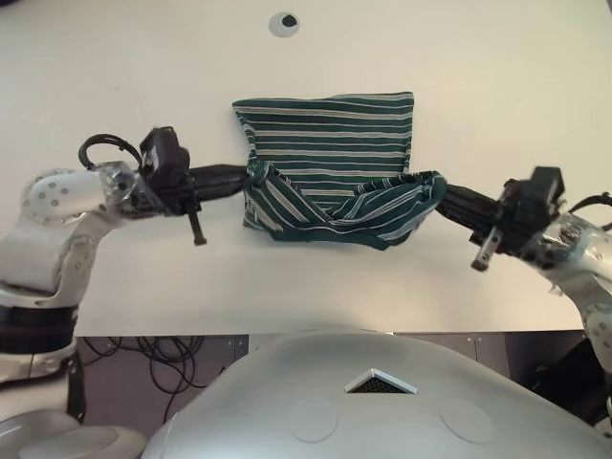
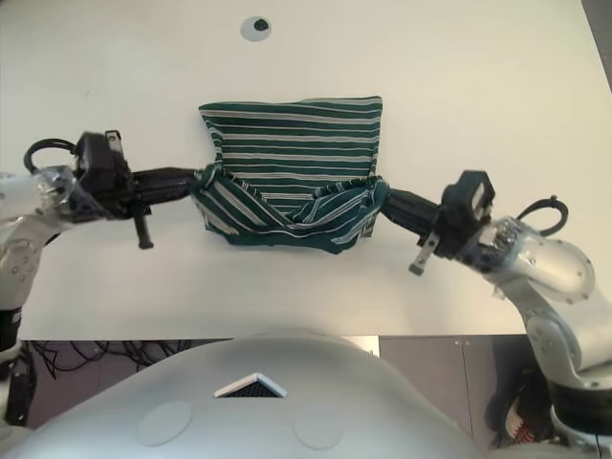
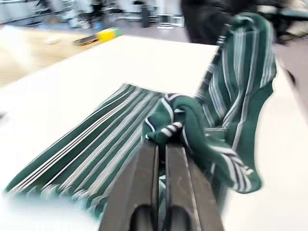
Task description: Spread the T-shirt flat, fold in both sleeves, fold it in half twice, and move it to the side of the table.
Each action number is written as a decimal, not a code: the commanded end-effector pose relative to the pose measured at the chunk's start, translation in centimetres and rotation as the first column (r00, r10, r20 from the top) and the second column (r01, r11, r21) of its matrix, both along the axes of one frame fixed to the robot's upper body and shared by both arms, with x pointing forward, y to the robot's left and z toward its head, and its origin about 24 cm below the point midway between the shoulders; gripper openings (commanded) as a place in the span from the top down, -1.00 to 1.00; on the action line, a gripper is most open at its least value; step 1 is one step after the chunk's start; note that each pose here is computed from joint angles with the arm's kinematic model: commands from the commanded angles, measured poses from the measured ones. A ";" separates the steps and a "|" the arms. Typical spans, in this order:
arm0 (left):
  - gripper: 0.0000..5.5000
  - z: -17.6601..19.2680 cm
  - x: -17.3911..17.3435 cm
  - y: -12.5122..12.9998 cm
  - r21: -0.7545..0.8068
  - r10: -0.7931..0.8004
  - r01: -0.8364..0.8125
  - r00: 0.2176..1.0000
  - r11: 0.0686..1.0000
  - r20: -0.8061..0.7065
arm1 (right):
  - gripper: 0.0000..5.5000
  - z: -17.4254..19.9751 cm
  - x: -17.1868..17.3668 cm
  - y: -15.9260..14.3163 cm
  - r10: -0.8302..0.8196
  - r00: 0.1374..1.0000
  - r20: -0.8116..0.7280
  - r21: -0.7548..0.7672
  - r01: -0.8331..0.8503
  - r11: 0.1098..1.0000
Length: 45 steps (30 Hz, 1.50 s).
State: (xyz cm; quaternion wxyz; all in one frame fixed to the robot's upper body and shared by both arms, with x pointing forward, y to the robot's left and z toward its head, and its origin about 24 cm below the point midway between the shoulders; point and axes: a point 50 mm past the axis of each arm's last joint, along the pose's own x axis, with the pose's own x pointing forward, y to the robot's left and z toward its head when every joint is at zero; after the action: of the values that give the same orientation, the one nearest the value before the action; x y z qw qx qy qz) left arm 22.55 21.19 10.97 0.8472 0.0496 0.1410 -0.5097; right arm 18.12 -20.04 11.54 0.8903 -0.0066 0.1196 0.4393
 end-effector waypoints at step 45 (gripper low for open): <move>0.99 -6.1 6.3 -8.6 0.087 0.061 -0.065 0.997 0.994 0.047 | 0.38 -6.2 14.0 -3.2 -0.624 0.745 -0.233 0.140 0.661 0.737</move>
State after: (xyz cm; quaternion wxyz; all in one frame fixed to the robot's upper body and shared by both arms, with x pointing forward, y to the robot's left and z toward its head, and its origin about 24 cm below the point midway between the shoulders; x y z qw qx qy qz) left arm 30.15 13.54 5.61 0.8815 0.0421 0.1232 -0.4538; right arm 32.27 -23.85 4.76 0.9495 0.2346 0.1795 0.1057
